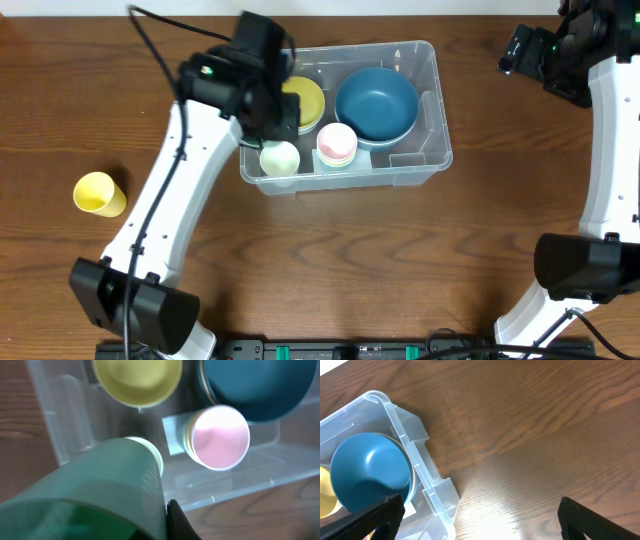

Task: Pack container
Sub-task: 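Carry the green cup into the bin's front left and release it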

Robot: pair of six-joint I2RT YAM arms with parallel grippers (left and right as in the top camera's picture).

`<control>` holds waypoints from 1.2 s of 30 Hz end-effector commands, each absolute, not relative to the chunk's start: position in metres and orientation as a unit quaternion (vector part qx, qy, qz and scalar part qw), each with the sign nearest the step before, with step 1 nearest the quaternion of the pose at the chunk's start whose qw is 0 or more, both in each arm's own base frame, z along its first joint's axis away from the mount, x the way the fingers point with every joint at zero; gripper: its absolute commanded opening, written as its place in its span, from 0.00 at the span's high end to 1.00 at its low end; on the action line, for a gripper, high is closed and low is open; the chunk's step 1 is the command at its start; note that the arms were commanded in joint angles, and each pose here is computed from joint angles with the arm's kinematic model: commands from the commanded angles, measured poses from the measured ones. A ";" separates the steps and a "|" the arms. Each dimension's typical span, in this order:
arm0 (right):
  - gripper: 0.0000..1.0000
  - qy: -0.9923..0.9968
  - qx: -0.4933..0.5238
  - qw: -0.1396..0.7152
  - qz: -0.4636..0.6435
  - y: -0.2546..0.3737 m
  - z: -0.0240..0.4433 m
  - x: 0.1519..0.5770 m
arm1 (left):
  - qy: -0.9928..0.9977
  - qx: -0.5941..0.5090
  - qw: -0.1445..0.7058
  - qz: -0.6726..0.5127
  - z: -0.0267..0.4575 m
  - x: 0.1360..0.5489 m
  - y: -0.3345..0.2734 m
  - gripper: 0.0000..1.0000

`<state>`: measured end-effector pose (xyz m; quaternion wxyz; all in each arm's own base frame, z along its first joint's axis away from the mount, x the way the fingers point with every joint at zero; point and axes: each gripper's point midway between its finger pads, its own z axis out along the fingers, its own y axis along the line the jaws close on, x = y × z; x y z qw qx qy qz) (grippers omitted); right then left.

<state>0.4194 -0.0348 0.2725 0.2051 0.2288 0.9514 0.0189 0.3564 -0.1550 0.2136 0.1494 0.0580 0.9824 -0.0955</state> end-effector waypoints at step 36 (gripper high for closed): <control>0.01 0.948 0.234 0.216 0.022 -0.035 0.282 0.416 | 0.976 0.024 0.195 -0.096 0.237 0.345 -0.122 0.34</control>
